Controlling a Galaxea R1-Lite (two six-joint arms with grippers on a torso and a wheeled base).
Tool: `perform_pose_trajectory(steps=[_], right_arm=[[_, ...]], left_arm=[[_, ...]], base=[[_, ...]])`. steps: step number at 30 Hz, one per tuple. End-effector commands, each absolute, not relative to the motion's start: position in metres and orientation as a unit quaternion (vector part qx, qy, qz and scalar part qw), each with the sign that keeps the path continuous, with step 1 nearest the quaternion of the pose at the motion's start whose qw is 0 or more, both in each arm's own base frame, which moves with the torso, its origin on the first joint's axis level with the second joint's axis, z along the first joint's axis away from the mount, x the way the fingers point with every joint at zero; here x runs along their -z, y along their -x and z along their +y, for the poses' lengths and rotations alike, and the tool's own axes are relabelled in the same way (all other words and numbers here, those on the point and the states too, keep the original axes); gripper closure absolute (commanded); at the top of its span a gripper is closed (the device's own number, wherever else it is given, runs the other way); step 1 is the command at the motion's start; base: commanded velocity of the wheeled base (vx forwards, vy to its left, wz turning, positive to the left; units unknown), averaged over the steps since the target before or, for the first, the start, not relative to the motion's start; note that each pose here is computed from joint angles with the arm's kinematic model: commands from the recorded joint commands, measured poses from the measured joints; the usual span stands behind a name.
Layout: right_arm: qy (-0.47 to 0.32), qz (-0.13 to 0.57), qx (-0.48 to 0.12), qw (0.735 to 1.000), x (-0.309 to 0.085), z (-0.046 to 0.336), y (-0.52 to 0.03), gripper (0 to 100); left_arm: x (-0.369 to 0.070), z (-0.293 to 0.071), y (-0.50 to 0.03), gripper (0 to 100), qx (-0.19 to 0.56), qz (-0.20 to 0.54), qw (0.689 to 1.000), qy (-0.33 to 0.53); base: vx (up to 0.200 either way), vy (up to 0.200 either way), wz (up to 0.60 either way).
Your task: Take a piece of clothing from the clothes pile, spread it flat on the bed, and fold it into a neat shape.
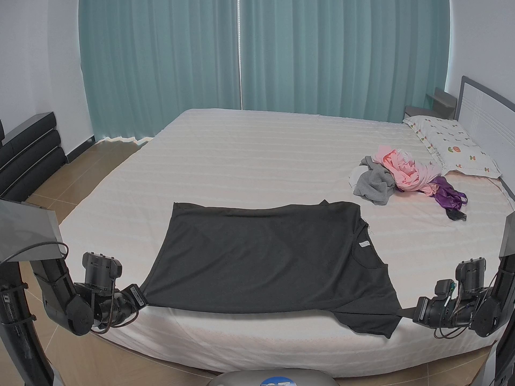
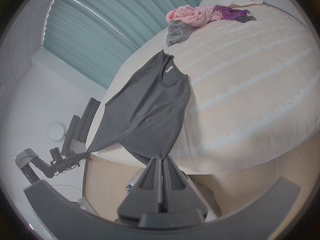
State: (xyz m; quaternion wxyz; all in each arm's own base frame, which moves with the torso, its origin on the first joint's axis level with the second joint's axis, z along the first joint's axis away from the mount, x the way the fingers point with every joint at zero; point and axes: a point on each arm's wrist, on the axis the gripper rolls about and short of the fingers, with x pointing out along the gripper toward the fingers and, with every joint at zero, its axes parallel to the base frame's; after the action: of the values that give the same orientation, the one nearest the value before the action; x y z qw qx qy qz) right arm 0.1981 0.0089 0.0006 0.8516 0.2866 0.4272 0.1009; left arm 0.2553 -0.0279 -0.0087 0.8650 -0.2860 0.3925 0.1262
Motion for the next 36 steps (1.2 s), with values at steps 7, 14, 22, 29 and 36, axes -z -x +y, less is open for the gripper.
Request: perform_pose_trajectory(steps=[7, 14, 22, 29, 36], right_arm=[[-0.281, 0.449, -0.095, 0.843, 0.002, 0.005, -0.188, 100], [-0.252, 0.48, -0.105, 0.834, 0.007, 0.007, -0.182, 100], [-0.238, 0.493, -0.109, 0.83, 0.006, 0.006, -0.177, 100], [-0.213, 0.509, -0.121, 0.825, 0.004, 0.006, -0.169, 100], [-0.2, 0.519, -0.125, 0.822, -0.005, 0.006, -0.159, 100]], left_arm=[[0.01, -0.026, -0.244, 100, -0.122, 0.408, 0.866, 0.261], [0.006, -0.025, -0.24, 100, -0.115, 0.408, 0.871, 0.249], [0.008, -0.024, -0.227, 100, -0.106, 0.425, 0.873, 0.215], [0.009, -0.024, -0.221, 100, -0.101, 0.437, 0.872, 0.198], [0.01, -0.026, -0.21, 100, -0.09, 0.453, 0.87, 0.173]], base=[[0.0, 0.0, 0.0], [0.0, 0.0, 0.0], [0.0, 0.0, 0.0], [0.0, 0.0, 0.0], [0.0, 0.0, 0.0]])
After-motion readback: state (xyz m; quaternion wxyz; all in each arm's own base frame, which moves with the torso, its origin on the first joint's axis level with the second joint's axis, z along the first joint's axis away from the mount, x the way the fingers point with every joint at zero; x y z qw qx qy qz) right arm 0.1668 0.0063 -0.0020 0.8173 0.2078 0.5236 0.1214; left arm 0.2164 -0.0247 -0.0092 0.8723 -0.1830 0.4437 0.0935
